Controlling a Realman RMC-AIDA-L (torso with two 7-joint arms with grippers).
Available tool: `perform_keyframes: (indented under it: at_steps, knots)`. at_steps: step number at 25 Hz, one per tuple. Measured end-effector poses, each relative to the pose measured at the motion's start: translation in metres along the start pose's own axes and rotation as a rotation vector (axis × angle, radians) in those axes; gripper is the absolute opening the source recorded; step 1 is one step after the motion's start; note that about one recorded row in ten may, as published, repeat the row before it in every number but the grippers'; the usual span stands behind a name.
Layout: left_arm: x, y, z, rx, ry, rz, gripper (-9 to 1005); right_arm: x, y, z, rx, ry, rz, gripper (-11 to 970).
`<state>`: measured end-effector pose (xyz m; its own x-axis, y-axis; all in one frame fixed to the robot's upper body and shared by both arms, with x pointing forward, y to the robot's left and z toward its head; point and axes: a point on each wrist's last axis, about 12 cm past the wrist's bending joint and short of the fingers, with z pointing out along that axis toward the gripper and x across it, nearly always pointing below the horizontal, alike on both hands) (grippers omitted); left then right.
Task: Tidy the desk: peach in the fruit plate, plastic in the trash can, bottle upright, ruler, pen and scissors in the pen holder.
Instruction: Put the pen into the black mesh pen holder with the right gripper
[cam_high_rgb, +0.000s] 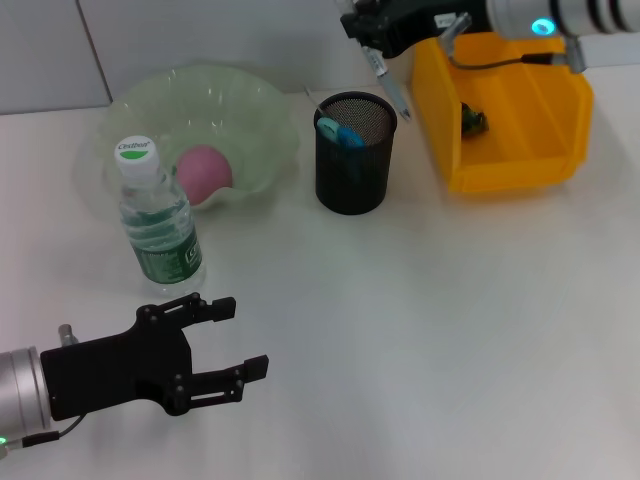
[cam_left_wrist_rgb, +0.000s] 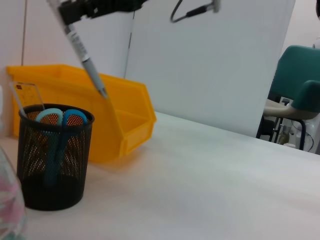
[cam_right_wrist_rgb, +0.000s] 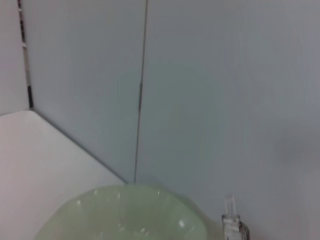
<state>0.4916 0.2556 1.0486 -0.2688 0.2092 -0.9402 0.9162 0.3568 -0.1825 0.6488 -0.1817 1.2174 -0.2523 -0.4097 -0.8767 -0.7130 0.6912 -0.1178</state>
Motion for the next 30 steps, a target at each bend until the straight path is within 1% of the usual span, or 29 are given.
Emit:
perform_keyframes:
  at_steps: [1, 3, 10, 14, 15, 19, 20, 25, 29, 30]
  knots:
    - [0.0, 0.0, 0.0, 0.0, 0.0, 0.0, 835, 0.0, 0.0, 0.0, 0.0, 0.0, 0.0, 175]
    - [0.0, 0.0, 0.0, 0.001, 0.001, 0.0, 835, 0.007, 0.002, 0.01, 0.01, -0.041, 0.0, 175]
    - [0.0, 0.0, -0.001, 0.0, 0.002, 0.0, 835, 0.019, 0.001, 0.021, 0.01, -0.123, 0.035, 177]
    - [0.0, 0.001, -0.001, -0.001, 0.002, 0.001, 834, 0.024, 0.0, 0.023, 0.009, -0.147, 0.054, 179]
    - [0.0, 0.001, -0.001, -0.001, 0.002, 0.001, 834, 0.029, -0.001, 0.025, 0.014, -0.157, 0.068, 179]
    - [0.0, 0.001, -0.002, -0.002, 0.003, 0.002, 834, 0.037, -0.002, 0.027, 0.022, -0.177, 0.088, 180]
    - [0.0, 0.001, -0.002, -0.002, 0.002, 0.002, 834, 0.042, -0.002, 0.029, 0.022, -0.199, 0.1, 180]
    - [-0.001, 0.002, -0.002, -0.003, 0.003, 0.003, 834, 0.052, -0.002, 0.031, 0.021, -0.242, 0.12, 182]
    - [-0.001, 0.002, -0.002, -0.003, 0.003, 0.003, 834, 0.057, -0.001, 0.032, 0.022, -0.234, 0.127, 183]
    - [-0.001, 0.002, -0.002, -0.003, 0.003, 0.003, 834, 0.062, -0.002, 0.032, 0.026, -0.226, 0.133, 183]
